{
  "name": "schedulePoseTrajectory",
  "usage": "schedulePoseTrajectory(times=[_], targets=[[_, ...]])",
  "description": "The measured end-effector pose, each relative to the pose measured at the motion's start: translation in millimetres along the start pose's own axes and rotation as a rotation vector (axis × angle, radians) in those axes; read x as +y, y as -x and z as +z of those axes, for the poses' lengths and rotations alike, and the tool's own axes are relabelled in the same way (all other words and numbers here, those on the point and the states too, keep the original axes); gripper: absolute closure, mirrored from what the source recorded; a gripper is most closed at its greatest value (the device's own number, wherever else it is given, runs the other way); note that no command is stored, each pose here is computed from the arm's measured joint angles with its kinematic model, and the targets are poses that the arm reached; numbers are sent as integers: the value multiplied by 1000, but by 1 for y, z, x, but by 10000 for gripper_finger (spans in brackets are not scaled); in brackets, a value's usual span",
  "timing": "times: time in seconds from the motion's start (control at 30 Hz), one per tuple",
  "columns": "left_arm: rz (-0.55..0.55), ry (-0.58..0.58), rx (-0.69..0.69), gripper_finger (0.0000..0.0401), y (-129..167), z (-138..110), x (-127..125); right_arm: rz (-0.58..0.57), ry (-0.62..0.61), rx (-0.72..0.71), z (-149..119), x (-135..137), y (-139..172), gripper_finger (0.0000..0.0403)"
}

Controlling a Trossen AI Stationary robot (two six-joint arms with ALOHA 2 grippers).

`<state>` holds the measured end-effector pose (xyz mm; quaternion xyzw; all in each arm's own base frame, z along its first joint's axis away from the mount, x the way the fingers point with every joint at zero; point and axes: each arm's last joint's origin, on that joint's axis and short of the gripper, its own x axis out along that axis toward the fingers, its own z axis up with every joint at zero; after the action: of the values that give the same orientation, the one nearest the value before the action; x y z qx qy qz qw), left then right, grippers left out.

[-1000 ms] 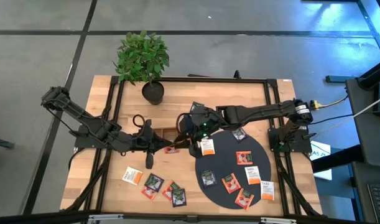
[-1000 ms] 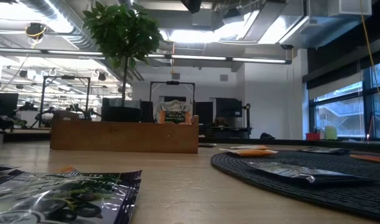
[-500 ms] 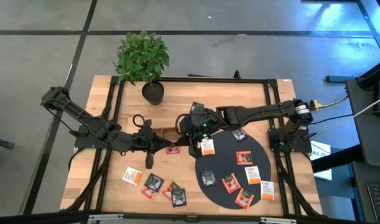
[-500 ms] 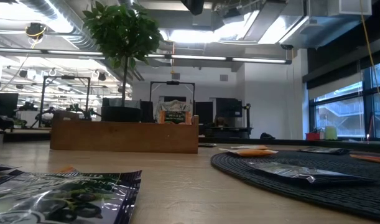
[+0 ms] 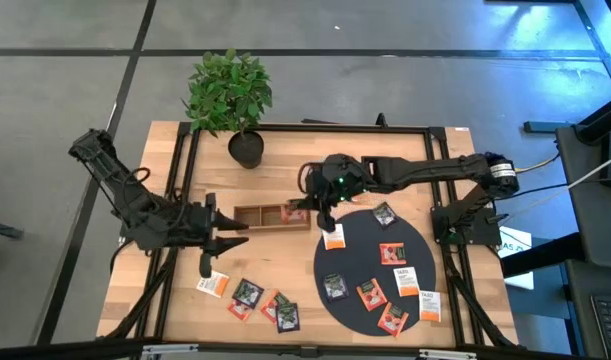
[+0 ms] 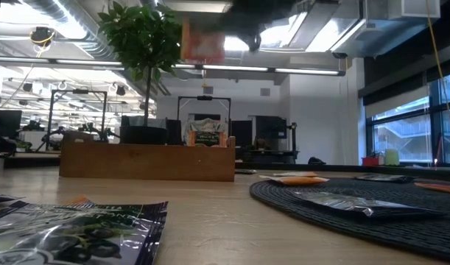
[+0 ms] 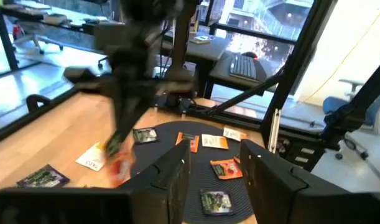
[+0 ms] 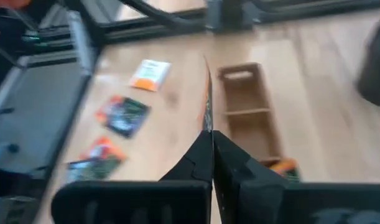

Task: Pick & Place Tea
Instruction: Put the orange tea bag into the right section of the wooden organizer

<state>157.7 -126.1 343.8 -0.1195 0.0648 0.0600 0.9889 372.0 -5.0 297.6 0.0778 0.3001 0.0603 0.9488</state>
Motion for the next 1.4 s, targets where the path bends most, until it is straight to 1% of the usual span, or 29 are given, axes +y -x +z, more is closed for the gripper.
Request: schedulePoseTrajectory(times=[0.17,0.27,0.43,0.6,0.77,1.27,1.4], targets=[[7,-45,13,267,-1,-6,-6,-50,43,-12,-32,-31,-24,399],[17,-58,21,267,-5,-9,-8,-67,75,11,-46,-42,-33,399],[49,-83,34,265,-13,-16,-10,-81,92,47,-66,-54,-47,399],[81,-104,43,269,-20,-21,-11,-87,113,65,-73,-59,-59,398],[86,-113,52,268,-23,-24,-12,-103,128,70,-77,-61,-66,387],[88,-116,53,268,-24,-25,-13,-102,125,100,-82,-62,-69,382],[88,-116,53,266,-24,-25,-13,-130,128,100,-81,-63,-69,381]])
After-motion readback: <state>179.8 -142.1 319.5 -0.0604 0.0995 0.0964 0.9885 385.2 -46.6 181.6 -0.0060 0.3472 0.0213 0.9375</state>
